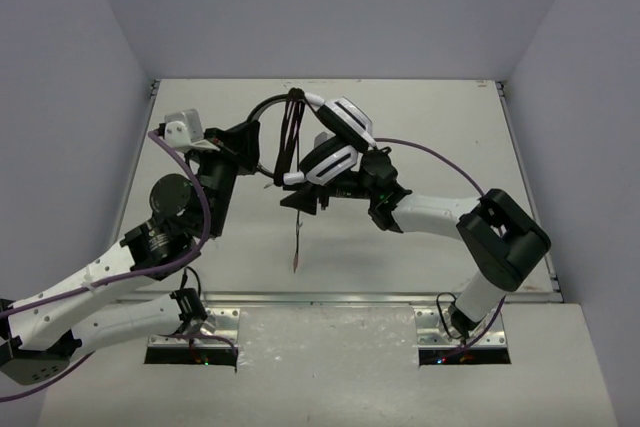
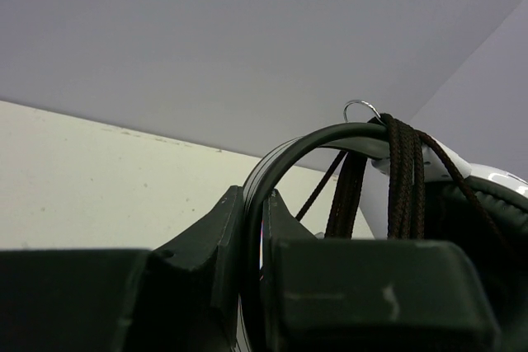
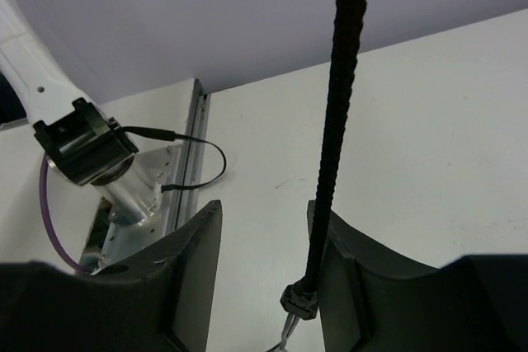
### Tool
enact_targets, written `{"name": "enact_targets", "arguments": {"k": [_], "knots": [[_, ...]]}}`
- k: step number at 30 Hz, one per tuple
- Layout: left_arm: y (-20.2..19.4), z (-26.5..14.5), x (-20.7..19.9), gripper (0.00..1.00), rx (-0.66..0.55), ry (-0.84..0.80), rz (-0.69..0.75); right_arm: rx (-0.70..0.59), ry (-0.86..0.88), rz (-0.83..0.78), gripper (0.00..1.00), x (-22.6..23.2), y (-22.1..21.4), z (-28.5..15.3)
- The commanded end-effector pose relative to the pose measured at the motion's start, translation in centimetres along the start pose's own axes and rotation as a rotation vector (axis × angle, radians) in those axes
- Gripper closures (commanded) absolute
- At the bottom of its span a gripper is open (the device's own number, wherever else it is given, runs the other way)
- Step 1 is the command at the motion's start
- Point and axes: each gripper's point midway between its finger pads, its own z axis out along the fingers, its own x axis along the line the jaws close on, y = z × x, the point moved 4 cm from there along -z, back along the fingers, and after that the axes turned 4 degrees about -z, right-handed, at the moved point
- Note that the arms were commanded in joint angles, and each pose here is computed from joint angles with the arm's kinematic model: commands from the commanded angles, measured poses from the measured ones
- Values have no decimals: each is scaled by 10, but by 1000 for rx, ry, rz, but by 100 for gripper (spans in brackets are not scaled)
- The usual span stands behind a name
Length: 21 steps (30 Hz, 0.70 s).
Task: Wrap the headphones
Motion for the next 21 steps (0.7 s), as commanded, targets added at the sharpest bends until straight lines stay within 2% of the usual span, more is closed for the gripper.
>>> {"name": "enact_targets", "arguments": {"k": [1,4,8,9,11,12,13,15,16,18,21], "knots": [[87,-13,-32,100,-202,-139,-333,50,-74,-19,54,-7,-9,4],[85,-15,-29,100,-202,-145,-341,-36,-87,-63,55,-4,11,2],[81,-19,-27,100,-191,-164,-359,-112,-266,-94,60,-22,27,-6],[83,-21,-27,100,-190,-174,-366,-129,-368,-98,74,-36,32,-9],[83,-23,-26,100,-191,-176,-369,-113,-434,-106,96,-46,31,-12],[85,-24,-24,100,-196,-172,-372,-109,-401,-114,99,-43,32,-9],[85,-24,-24,100,-198,-170,-366,-96,-363,-116,98,-39,31,-7],[87,-25,-25,100,-203,-185,-362,-82,-266,-126,76,-28,29,-1],[89,-25,-27,100,-205,-194,-359,-96,-209,-134,72,-21,32,1],[88,-25,-31,100,-197,-217,-353,-107,-187,-131,65,-17,33,2],[88,-25,-37,100,-186,-254,-348,-97,-216,-147,63,-26,37,6]]}}
